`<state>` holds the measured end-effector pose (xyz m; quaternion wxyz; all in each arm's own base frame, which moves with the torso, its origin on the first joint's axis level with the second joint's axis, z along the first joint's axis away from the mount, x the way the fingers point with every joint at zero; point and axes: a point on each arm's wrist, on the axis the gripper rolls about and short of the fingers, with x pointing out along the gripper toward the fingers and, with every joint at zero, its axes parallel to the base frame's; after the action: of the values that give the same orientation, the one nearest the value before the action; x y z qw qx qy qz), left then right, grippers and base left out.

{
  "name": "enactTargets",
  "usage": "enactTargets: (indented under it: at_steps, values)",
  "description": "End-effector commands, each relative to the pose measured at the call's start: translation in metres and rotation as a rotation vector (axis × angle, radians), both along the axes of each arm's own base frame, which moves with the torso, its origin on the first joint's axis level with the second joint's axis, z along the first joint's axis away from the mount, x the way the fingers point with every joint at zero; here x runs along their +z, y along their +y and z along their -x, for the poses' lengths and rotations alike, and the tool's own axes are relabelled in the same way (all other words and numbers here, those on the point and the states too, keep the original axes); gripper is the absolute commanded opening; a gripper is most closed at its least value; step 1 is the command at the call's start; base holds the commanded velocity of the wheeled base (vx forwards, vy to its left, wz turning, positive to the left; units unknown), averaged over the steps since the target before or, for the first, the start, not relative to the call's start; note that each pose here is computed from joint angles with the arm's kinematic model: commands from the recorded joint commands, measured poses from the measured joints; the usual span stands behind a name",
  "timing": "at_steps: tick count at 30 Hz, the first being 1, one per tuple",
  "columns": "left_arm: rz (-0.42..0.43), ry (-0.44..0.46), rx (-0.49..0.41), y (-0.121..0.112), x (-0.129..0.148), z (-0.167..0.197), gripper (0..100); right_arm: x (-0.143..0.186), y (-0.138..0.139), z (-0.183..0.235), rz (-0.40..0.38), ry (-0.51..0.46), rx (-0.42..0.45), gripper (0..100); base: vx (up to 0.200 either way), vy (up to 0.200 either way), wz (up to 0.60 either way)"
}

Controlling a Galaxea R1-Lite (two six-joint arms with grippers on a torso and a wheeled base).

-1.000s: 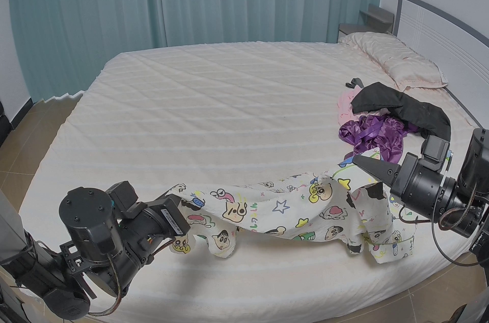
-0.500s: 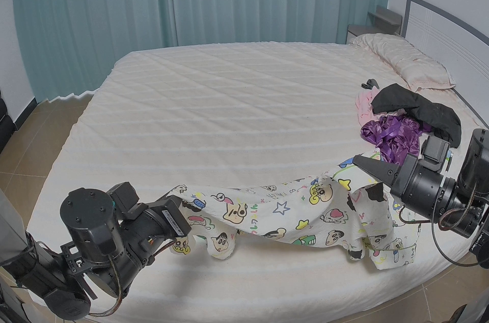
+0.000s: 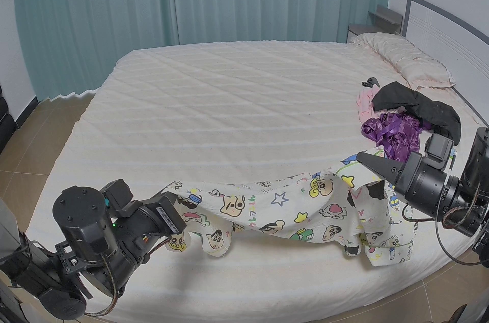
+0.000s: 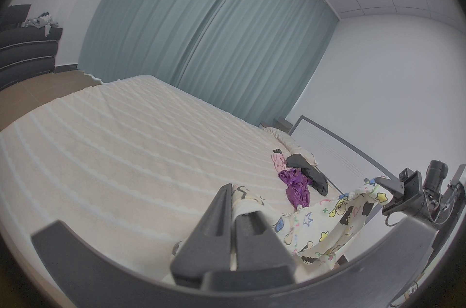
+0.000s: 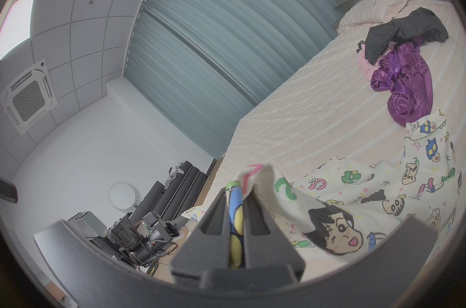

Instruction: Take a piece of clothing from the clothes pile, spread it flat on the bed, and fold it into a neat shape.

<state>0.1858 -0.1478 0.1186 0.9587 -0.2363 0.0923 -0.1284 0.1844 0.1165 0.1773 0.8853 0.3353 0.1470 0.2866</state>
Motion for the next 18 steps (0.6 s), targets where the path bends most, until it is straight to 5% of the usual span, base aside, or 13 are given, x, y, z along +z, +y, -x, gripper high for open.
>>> enactTargets:
  at_steps: [1,6,14,18]
  values:
    - [0.03,-0.042,0.024,0.005,0.012,0.006,0,0.009,-0.007,0.011,-0.022,-0.038,0.001,0,-0.2,0.0,0.0]
    - [0.054,-0.071,0.009,0.009,0.021,0.016,0,0.024,-0.016,0.027,-0.059,-0.11,0.012,0,-0.2,0.0,0.0]
    - [0.076,-0.2,0.001,0.02,0.052,0.032,0,0.051,-0.033,0.057,-0.122,-0.258,0.07,0,0.0,0.0,0.0]
    - [0.063,-0.284,0.005,0.029,0.069,0.041,0,0.066,-0.046,0.085,-0.144,-0.388,0.2,0,0.0,0.0,0.0]
